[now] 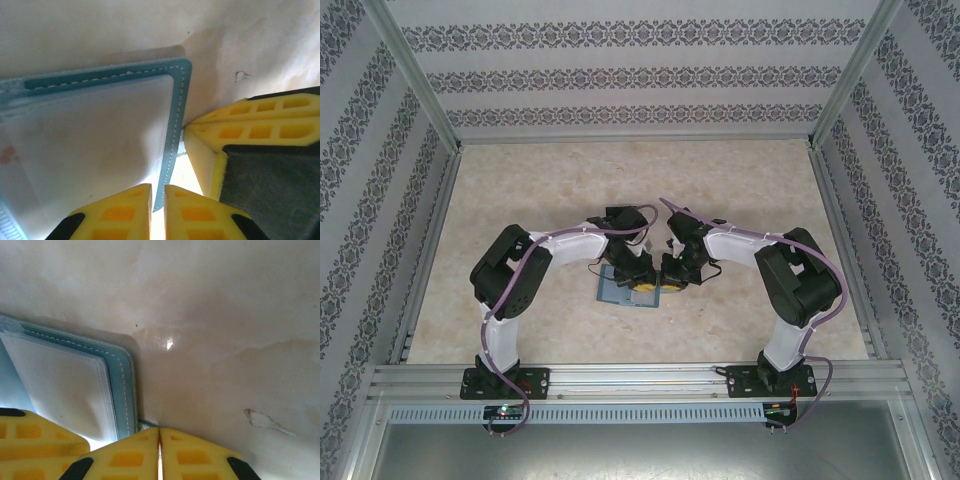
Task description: Take the credit cards out of the card holder
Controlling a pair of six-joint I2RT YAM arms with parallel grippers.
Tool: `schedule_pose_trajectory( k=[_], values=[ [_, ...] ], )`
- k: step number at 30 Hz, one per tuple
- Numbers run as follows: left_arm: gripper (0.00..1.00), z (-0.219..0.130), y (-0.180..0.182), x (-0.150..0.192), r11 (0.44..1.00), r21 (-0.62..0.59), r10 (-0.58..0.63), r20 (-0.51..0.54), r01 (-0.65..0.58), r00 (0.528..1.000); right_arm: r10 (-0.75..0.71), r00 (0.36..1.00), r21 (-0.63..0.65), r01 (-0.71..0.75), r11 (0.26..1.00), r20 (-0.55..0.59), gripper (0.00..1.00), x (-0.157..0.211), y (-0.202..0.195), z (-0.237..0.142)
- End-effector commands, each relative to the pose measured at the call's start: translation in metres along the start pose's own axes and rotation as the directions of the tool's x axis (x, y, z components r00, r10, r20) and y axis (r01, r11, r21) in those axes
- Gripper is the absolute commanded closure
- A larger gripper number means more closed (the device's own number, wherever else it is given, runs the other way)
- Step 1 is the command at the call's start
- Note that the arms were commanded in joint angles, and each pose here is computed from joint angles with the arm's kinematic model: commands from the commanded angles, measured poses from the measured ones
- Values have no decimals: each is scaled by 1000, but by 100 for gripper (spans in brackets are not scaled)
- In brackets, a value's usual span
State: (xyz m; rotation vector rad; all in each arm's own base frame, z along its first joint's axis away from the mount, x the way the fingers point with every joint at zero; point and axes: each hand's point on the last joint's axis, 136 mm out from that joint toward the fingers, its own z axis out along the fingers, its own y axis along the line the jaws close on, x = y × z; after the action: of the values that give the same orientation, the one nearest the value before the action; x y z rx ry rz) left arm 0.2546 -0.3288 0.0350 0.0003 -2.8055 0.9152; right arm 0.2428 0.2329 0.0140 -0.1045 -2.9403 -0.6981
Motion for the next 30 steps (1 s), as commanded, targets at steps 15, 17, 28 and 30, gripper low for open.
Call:
schedule_pose_trajectory(
  k=[15,17,28,30],
  values=[
    [85,11,26,7,993,-117,17,-22,-19,1000,16,1000,50,-15,999,-21,88,6,-15,7],
    [85,8,30,7,990,-142,22,-16,-24,1000,16,1000,51,-15,999,-19,88,5,-15,7],
    [82,-9,44,7,947,-314,76,4,-71,997,17,1000,54,-16,998,-18,87,7,-17,7],
    [80,-11,43,6,937,-340,96,8,-87,995,16,1000,54,-15,998,-17,87,7,-17,6]
  ],
)
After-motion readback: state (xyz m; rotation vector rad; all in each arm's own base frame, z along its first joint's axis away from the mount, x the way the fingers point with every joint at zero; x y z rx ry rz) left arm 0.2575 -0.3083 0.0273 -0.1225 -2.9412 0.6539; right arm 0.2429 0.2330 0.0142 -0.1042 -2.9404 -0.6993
